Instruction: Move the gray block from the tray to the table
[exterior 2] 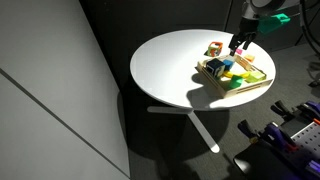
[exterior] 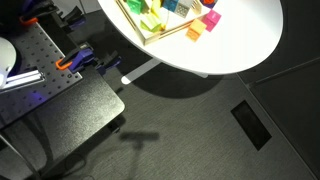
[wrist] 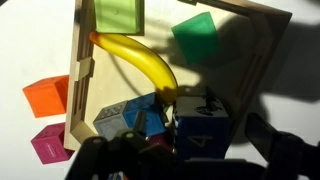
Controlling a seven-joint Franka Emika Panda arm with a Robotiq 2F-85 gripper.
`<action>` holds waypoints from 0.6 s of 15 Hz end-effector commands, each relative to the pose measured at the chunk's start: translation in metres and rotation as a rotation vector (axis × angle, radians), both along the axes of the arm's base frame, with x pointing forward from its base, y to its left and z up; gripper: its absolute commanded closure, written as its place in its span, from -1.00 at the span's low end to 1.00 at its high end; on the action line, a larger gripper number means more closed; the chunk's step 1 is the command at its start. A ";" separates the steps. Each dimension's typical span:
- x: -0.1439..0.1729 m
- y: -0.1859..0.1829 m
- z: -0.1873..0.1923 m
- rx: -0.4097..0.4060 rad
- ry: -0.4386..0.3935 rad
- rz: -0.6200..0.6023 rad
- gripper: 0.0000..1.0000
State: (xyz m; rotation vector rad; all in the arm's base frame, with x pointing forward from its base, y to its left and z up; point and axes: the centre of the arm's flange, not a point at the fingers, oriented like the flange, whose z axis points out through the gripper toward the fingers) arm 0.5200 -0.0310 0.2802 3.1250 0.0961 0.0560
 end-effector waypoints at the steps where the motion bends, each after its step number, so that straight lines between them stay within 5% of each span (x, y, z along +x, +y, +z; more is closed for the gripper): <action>1: 0.004 0.000 -0.003 -0.003 0.001 -0.009 -1.00; 9: 0.033 0.022 -0.041 -0.025 -0.046 -0.003 -1.00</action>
